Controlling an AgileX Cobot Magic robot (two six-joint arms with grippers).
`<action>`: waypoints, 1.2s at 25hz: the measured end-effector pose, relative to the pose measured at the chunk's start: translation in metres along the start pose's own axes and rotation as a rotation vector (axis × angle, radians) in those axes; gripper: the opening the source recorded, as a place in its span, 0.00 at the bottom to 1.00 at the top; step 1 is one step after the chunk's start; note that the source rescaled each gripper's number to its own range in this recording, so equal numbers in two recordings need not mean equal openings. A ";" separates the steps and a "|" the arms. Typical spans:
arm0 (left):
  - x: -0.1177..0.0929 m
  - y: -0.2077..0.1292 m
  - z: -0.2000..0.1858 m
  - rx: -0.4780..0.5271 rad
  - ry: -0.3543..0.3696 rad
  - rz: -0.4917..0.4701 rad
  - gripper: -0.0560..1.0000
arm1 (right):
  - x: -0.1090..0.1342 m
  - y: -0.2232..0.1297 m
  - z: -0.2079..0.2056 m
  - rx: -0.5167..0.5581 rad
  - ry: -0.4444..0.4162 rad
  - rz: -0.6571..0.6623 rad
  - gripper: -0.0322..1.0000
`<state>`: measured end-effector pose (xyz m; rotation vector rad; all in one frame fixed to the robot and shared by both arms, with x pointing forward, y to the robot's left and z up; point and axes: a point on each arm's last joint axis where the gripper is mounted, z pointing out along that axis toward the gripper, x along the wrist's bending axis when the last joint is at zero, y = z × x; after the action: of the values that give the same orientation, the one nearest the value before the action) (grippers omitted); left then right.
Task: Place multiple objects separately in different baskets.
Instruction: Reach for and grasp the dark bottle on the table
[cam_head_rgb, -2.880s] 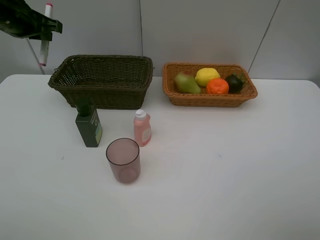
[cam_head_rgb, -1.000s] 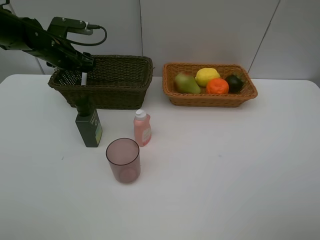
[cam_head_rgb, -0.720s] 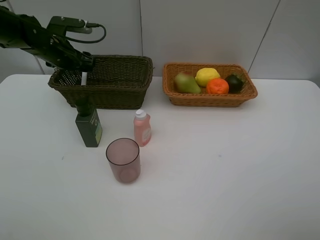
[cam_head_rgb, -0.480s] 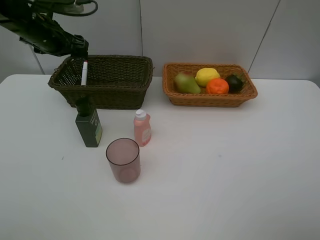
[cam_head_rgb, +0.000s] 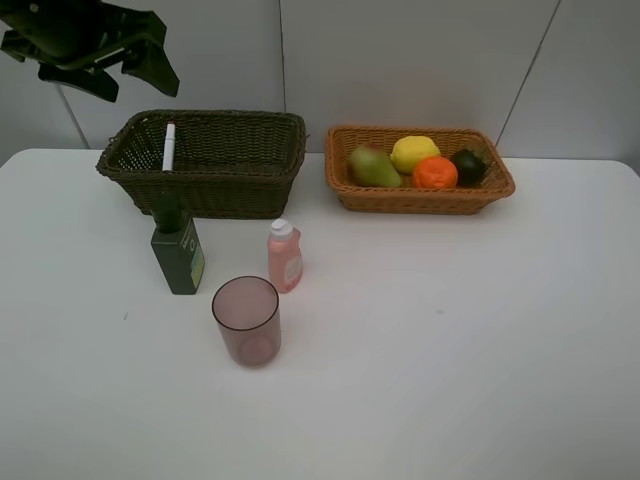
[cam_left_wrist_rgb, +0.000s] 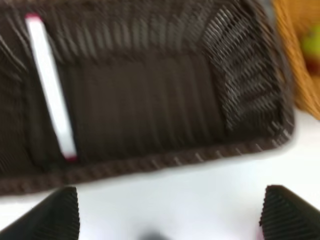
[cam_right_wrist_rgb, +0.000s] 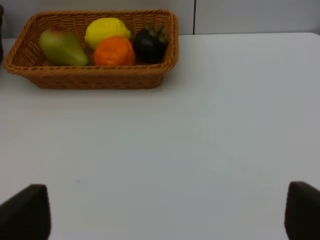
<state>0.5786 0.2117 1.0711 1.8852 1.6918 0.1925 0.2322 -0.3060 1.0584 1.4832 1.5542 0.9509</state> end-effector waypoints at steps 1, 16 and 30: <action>-0.003 -0.003 0.000 0.029 -0.002 -0.005 0.96 | 0.000 0.000 0.000 0.000 0.000 0.000 1.00; -0.037 -0.038 0.023 0.264 0.083 0.024 0.96 | 0.000 0.000 0.000 0.000 0.000 0.000 1.00; -0.022 -0.074 0.054 0.283 0.097 -0.066 0.96 | 0.000 0.000 0.000 0.000 0.000 0.000 1.00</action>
<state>0.5371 0.1747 0.9955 2.0467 1.9280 0.0185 0.2322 -0.3060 1.0584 1.4832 1.5542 0.9509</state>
